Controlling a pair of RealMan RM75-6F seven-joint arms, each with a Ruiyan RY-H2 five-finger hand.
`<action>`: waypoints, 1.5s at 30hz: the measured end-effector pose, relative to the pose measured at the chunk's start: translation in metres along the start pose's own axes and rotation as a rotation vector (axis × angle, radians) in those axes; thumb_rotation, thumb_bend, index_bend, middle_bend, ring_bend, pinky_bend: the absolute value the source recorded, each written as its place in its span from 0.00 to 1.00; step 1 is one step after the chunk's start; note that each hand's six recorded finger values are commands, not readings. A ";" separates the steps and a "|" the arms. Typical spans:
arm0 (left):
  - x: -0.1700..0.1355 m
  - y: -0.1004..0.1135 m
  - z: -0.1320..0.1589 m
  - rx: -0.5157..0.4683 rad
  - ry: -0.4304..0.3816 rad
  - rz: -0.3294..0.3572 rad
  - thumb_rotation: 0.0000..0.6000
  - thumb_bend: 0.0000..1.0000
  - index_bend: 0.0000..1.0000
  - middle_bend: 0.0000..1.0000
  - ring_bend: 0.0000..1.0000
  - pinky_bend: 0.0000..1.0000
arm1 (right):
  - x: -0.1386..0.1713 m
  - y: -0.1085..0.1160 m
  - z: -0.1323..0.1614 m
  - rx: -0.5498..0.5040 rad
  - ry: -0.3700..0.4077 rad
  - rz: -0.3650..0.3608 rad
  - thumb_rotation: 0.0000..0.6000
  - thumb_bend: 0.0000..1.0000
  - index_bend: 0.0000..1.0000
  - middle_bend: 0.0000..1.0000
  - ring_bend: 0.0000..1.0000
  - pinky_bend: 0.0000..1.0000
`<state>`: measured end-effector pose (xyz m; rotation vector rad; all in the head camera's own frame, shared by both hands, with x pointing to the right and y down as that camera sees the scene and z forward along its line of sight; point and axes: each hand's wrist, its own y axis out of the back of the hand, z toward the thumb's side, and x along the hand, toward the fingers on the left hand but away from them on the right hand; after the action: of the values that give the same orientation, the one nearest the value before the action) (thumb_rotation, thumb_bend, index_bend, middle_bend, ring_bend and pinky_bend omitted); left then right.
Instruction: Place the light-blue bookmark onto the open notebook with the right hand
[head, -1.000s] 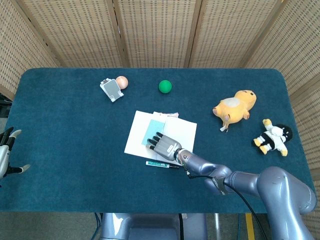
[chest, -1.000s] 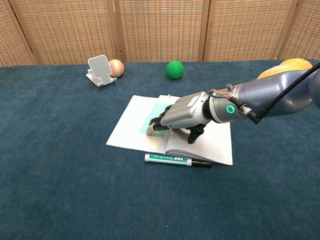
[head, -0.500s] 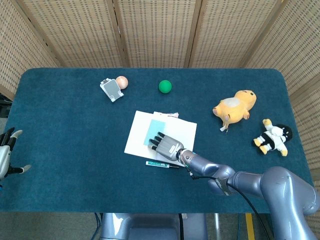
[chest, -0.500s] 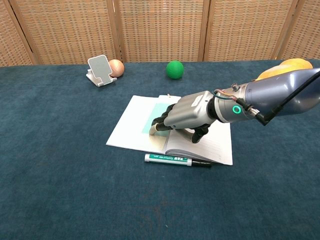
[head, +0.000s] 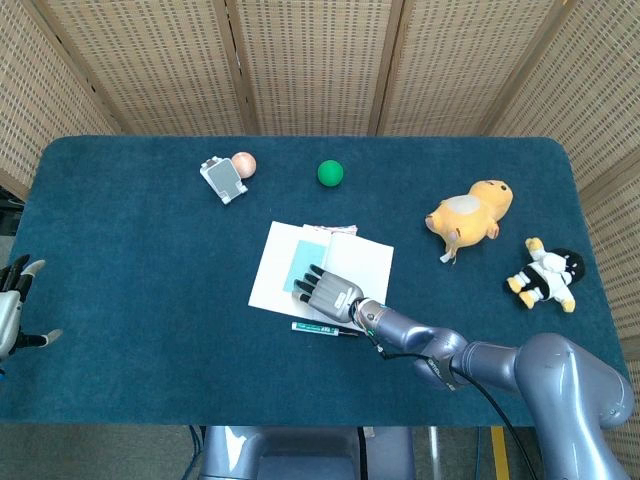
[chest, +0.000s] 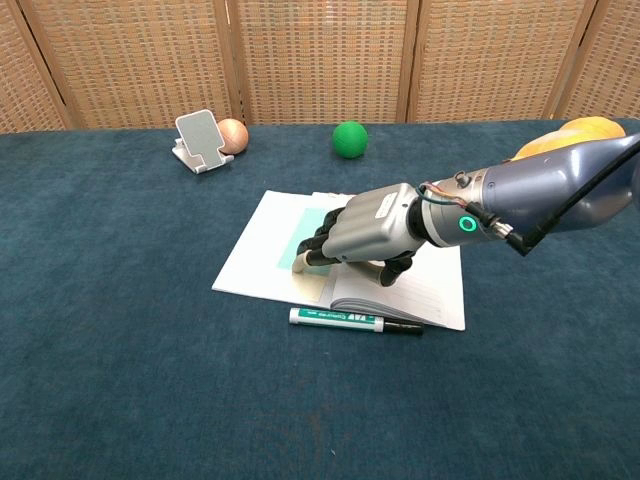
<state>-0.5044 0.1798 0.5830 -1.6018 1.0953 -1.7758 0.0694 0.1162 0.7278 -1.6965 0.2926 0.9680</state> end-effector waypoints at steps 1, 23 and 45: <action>0.000 0.000 0.000 0.000 0.000 0.000 1.00 0.00 0.00 0.00 0.00 0.00 | 0.000 0.000 -0.001 0.005 -0.001 -0.001 1.00 1.00 0.00 0.00 0.00 0.00; 0.000 -0.001 0.001 0.004 -0.002 -0.002 1.00 0.00 0.00 0.00 0.00 0.00 | 0.006 -0.006 -0.001 0.021 0.006 0.013 1.00 1.00 0.00 0.00 0.00 0.00; 0.000 -0.002 0.001 0.009 -0.001 -0.007 1.00 0.00 0.00 0.00 0.00 0.00 | 0.009 -0.005 0.001 0.036 0.012 0.009 1.00 1.00 0.00 0.00 0.00 0.00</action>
<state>-0.5027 0.1805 0.5848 -1.6033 1.0811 -1.7819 0.0781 0.1211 0.7252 -1.6696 0.3238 0.9544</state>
